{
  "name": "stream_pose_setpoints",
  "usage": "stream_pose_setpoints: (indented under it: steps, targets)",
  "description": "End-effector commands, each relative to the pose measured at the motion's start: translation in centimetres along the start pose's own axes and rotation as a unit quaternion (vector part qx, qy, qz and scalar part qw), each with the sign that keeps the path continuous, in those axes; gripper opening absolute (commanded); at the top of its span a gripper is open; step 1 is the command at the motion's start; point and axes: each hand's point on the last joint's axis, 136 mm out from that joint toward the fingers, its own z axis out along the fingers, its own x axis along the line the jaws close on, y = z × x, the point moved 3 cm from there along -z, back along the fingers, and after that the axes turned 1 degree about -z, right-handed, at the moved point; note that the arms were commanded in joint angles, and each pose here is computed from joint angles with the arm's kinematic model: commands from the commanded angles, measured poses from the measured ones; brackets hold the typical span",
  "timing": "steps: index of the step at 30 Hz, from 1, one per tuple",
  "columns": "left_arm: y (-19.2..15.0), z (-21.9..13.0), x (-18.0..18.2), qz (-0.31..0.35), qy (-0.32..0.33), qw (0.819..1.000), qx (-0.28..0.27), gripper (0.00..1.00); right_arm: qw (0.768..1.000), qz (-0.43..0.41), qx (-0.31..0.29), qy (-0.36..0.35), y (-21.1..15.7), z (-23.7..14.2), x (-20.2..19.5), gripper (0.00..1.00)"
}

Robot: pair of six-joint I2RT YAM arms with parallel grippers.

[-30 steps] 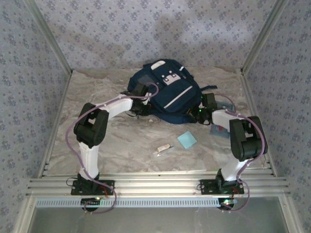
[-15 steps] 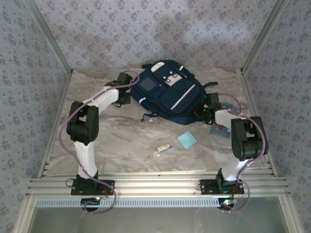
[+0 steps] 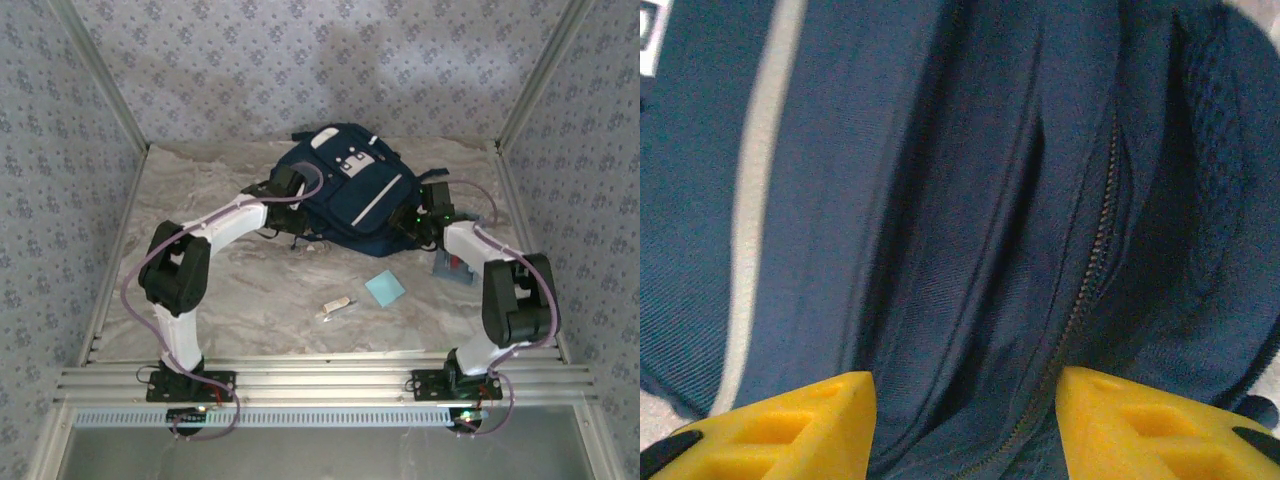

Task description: Pack books, pencil case, and school supplies into a backpack

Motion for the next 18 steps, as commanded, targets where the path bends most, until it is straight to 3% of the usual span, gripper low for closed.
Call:
stream_pose_setpoints:
  steps: [1, 5, 10, 18]
  targets:
    - [0.6, -0.1, -0.6, 0.003, -0.024, 1.000, -0.008, 0.43, 0.998, -0.066, 0.011, -0.013, -0.1, -1.5, 1.4, 0.53]
    - [1.2, 0.5, 0.4, -0.093, -0.025, 0.995, 0.004, 0.48, 0.986, -0.161, 0.045, 0.013, -0.6, -0.6, 3.7, 0.54]
    - [2.0, 0.9, 0.4, -0.238, -0.081, 0.968, 0.006, 0.55, 0.955, -0.285, 0.081, 0.002, -0.9, 1.1, 5.7, 0.54]
    - [3.8, 1.1, 0.1, -0.333, -0.106, 0.937, -0.003, 0.57, 0.918, -0.358, 0.170, -0.022, -5.8, 4.7, 4.3, 0.42]
